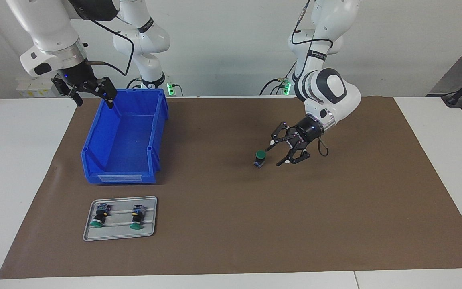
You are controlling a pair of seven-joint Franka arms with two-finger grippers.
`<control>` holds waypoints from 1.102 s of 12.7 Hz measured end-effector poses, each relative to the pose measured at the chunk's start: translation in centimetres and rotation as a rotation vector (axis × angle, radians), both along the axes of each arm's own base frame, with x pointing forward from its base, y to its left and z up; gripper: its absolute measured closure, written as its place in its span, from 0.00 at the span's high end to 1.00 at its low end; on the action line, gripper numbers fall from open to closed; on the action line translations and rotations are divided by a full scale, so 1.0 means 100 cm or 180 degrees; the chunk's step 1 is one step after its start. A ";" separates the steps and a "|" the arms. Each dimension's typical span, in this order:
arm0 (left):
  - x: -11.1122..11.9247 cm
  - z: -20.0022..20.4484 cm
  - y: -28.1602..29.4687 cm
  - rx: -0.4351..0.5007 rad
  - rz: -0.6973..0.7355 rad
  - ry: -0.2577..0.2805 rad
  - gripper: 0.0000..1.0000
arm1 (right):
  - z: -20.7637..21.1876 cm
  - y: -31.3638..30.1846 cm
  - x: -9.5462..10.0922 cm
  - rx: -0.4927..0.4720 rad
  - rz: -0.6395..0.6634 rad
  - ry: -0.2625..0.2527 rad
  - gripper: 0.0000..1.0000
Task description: Place and press button with both arms
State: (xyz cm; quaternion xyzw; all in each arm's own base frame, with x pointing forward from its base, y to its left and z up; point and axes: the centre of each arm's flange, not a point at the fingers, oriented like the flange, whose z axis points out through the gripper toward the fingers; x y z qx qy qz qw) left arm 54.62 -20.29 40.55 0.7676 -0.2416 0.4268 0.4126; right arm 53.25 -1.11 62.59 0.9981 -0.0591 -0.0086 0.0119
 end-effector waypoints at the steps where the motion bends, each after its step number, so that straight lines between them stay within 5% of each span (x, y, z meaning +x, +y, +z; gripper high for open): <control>1: 0.002 0.008 -0.005 0.0107 -0.0053 0.0049 0.58 | 0.000 0.000 0.000 0.0000 0.0000 0.0000 1.00; 8: 0.019 0.063 -0.024 0.1026 -0.0321 0.0529 0.58 | 0.000 0.000 0.000 0.0000 0.0000 0.0000 1.00; 14: 0.013 0.084 -0.053 0.1757 -0.0161 0.1211 0.52 | 0.000 0.000 0.000 0.0000 0.0000 0.0000 1.00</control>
